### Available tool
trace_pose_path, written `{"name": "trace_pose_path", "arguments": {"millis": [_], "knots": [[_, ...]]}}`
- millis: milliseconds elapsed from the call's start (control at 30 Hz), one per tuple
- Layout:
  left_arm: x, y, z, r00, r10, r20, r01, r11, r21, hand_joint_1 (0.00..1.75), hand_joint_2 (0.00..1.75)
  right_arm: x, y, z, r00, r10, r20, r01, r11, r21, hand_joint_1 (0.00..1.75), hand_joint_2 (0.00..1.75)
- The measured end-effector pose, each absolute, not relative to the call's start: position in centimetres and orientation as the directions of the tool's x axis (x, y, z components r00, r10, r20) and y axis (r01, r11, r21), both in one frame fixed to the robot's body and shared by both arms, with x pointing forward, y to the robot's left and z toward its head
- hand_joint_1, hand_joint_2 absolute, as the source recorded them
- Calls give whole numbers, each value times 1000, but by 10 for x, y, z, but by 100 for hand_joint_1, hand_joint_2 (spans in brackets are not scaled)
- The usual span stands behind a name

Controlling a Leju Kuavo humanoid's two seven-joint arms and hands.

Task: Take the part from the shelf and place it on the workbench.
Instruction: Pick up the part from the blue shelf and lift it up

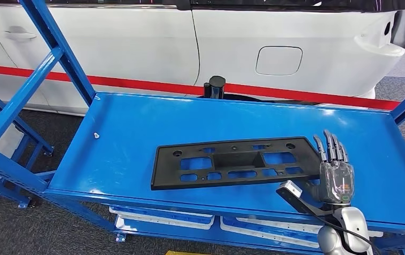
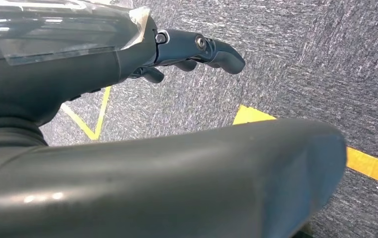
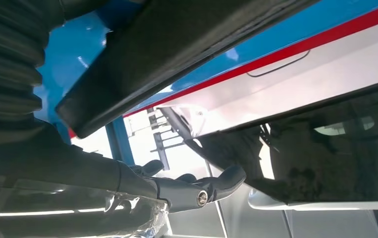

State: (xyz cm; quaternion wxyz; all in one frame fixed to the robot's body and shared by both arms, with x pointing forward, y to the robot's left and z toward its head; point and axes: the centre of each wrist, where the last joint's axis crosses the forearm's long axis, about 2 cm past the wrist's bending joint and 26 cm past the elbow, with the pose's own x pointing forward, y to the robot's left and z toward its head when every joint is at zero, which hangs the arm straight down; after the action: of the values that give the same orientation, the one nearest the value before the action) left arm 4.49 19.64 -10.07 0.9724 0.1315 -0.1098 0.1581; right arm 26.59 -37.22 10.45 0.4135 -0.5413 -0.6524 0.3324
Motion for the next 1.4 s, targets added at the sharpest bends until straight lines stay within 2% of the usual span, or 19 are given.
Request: {"name": "trace_pose_path", "arguments": {"millis": [433, 600, 733, 933, 1400], "knots": [[45, 197, -101, 929, 279, 243, -334, 913, 232, 0, 0, 294, -375, 97, -252, 906, 339, 379, 415, -827, 0, 175], [45, 197, -101, 930, 279, 240, -335, 912, 237, 0, 0, 302, -377, 98, -277, 893, 354, 353, 437, -827, 2, 175], [45, 197, -101, 930, 280, 240, -336, 911, 238, 0, 0, 305, -377, 98, -286, 889, 359, 340, 444, -829, 143, 175], [45, 197, -101, 929, 281, 240, -337, 911, 239, 0, 0, 308, -377, 98, -297, 885, 359, 325, 447, -833, 135, 175], [44, 197, -101, 927, 280, 249, -339, 911, 236, 0, 0, 307, -378, 96, -300, 889, 346, 336, 438, -834, 163, 175]]}}
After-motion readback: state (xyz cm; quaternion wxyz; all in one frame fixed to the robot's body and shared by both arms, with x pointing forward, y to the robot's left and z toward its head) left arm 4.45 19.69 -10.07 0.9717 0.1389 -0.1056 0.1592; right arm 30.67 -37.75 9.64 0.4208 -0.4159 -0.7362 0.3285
